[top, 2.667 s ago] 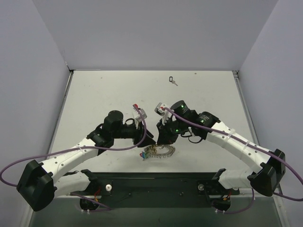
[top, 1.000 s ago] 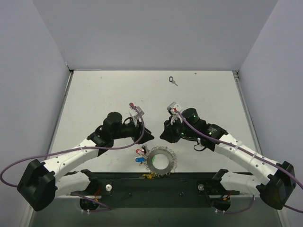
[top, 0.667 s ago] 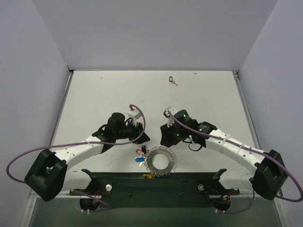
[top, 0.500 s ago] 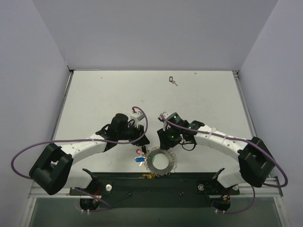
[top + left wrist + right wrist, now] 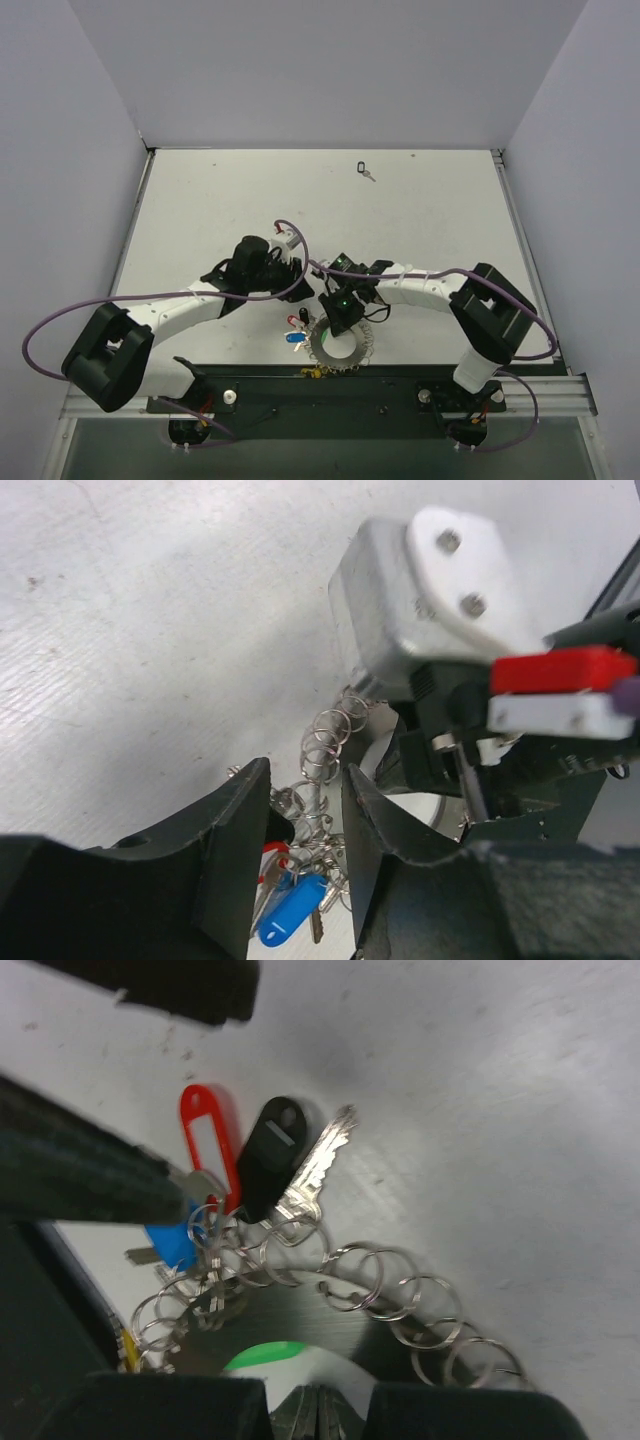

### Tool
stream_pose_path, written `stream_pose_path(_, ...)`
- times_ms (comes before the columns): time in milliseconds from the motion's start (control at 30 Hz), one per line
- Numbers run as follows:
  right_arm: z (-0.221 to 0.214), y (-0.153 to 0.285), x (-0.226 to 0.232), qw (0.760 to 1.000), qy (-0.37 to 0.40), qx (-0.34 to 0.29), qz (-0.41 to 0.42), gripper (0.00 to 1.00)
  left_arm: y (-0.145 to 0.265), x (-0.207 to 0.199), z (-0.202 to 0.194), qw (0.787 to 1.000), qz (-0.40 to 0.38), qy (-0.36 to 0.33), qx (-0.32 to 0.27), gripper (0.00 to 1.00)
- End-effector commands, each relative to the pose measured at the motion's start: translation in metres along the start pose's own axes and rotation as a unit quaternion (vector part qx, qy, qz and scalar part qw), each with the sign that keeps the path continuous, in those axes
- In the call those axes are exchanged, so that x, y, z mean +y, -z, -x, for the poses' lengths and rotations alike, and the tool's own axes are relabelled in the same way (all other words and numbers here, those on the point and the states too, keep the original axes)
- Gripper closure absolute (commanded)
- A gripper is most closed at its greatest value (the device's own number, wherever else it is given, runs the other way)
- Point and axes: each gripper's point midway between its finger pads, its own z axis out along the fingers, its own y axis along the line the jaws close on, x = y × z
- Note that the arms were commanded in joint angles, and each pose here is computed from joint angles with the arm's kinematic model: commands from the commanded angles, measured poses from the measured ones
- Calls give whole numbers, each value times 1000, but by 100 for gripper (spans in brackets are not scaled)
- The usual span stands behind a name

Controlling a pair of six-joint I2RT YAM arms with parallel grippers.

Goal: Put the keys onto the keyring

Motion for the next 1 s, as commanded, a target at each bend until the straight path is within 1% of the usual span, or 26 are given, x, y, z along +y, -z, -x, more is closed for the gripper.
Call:
stream_pose_path(0,4,-17,-4,1000,-9,21,-11,100,12,13,30,998,36,9,-47,53)
stream_pose_path(167,31,-26,-34,996,-30,-1,-87,100,32,28,40,994,58,30,-87,47)
stream_pose_path(200,44,-30,-39,995,-35,-9,-97,100,35,28,41,994,59,30,-91,42)
stream_pose_path(233,50,-31,-46,993,-44,-12,-107,100,37,29,42,993,61,30,-95,40)
stream_pose_path(300,69,-33,-63,990,-66,-25,-118,100,41,26,44,993,58,25,-101,36)
stream_pose_path(400,87,-29,-83,987,-88,-41,-128,100,44,24,43,993,55,24,-100,33)
stream_pose_path(500,104,-13,-85,986,-87,-70,-121,100,46,22,40,994,52,24,-95,32)
stream_pose_path(567,106,-5,-77,989,-70,-80,-104,100,46,19,39,994,43,23,-95,31)
stream_pose_path(600,114,8,-71,988,-63,-101,-97,100,46,17,40,994,37,22,-97,31)
stream_pose_path(633,107,9,-66,989,-61,-101,-90,100,45,15,38,995,30,22,-95,31)
stream_pose_path(667,112,23,-59,988,-56,-121,-79,100,44,15,37,995,28,24,-94,31)
stream_pose_path(733,110,32,-54,986,-55,-138,-74,99,43,12,37,995,23,22,-94,30)
stream_pose_path(800,101,44,-50,984,-51,-151,-73,91,40,12,34,996,22,23,-87,30)
stream_pose_path(833,98,47,-49,984,-49,-155,-75,78,38,12,32,996,21,24,-83,30)
stream_pose_path(900,86,55,-52,982,-44,-160,-90,67,35,9,32,996,16,22,-81,30)
stream_pose_path(933,82,57,-52,981,-43,-163,-95,57,34,8,31,997,12,22,-79,30)
stream_pose_path(967,80,62,-52,980,-42,-170,-100,53,31,8,30,997,13,22,-75,29)
